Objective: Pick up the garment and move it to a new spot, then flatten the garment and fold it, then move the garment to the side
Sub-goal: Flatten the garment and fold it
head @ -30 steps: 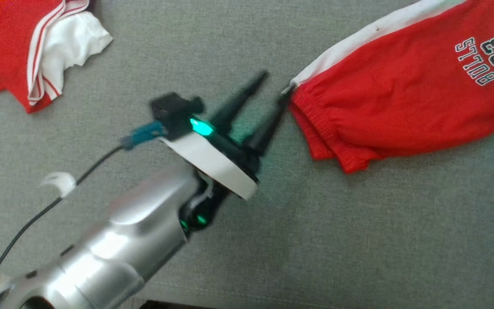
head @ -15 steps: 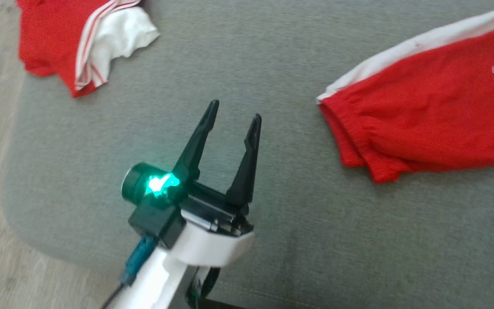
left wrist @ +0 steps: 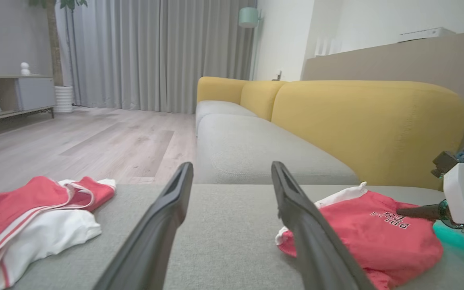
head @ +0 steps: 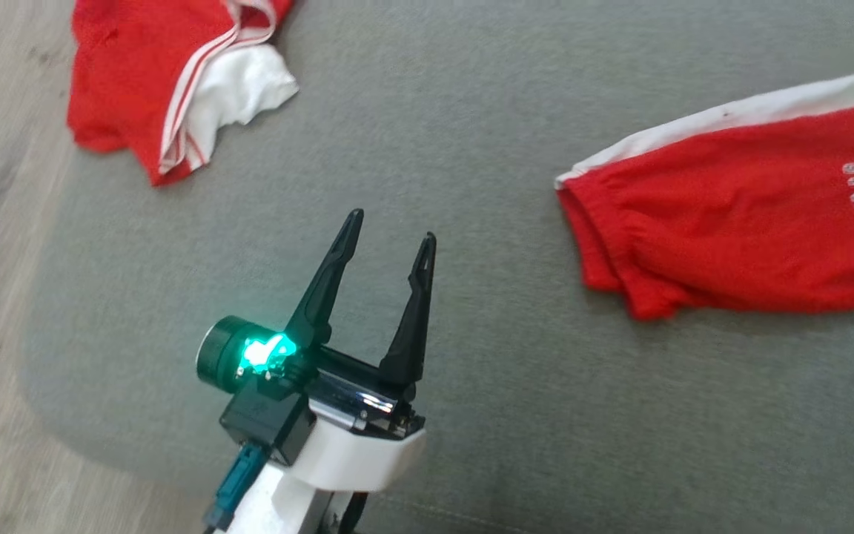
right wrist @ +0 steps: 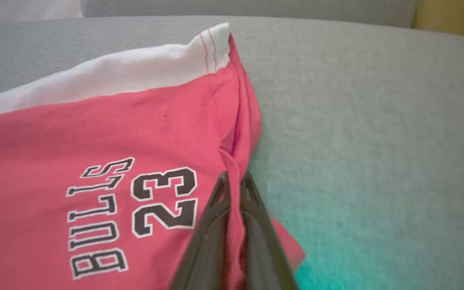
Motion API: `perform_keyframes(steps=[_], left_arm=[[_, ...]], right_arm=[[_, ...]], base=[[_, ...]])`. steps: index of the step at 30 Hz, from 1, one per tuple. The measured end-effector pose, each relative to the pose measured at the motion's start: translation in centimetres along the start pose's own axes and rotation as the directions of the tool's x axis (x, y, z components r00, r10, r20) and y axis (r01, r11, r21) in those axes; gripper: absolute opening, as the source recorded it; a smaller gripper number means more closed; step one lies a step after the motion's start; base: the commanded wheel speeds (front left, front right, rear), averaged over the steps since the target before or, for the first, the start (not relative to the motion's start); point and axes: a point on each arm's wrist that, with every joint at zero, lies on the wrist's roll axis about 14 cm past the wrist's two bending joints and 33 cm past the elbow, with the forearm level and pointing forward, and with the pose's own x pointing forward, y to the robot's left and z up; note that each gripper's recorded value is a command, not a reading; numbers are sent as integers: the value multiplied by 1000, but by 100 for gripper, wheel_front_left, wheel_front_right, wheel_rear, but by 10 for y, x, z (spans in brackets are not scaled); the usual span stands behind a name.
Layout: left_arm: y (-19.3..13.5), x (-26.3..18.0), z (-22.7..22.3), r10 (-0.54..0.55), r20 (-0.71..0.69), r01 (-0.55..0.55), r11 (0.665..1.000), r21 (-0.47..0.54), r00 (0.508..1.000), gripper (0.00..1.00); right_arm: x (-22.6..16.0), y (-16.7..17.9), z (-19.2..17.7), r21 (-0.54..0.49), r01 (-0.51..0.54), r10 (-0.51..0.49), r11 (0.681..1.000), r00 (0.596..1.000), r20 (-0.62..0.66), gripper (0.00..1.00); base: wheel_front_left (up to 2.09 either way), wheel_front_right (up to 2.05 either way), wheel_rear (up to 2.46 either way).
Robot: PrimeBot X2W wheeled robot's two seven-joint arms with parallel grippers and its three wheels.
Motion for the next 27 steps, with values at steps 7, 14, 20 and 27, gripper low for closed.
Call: perform_keyframes(steps=[7,14,20,27], left_arm=[[-20,-3,3,-59,14,59,998,-23,998,100],[-47,1,7,-145,35,147,988,-50,989,100],[-62,0,18,-192,69,196,979,-53,979,100],[-64,-19,22,-192,69,195,980,-50,979,100]], right_arm=[[-50,-38,-40,115,107,-107,988,994,-3,0],[-102,-86,-63,205,238,-252,949,967,46,0],[-115,-73,-31,196,197,-236,961,951,202,0],[-117,30,58,-36,-41,52,999,912,406,0]], base=[[0,0,0],[0,0,0],[0,0,0],[0,0,0]])
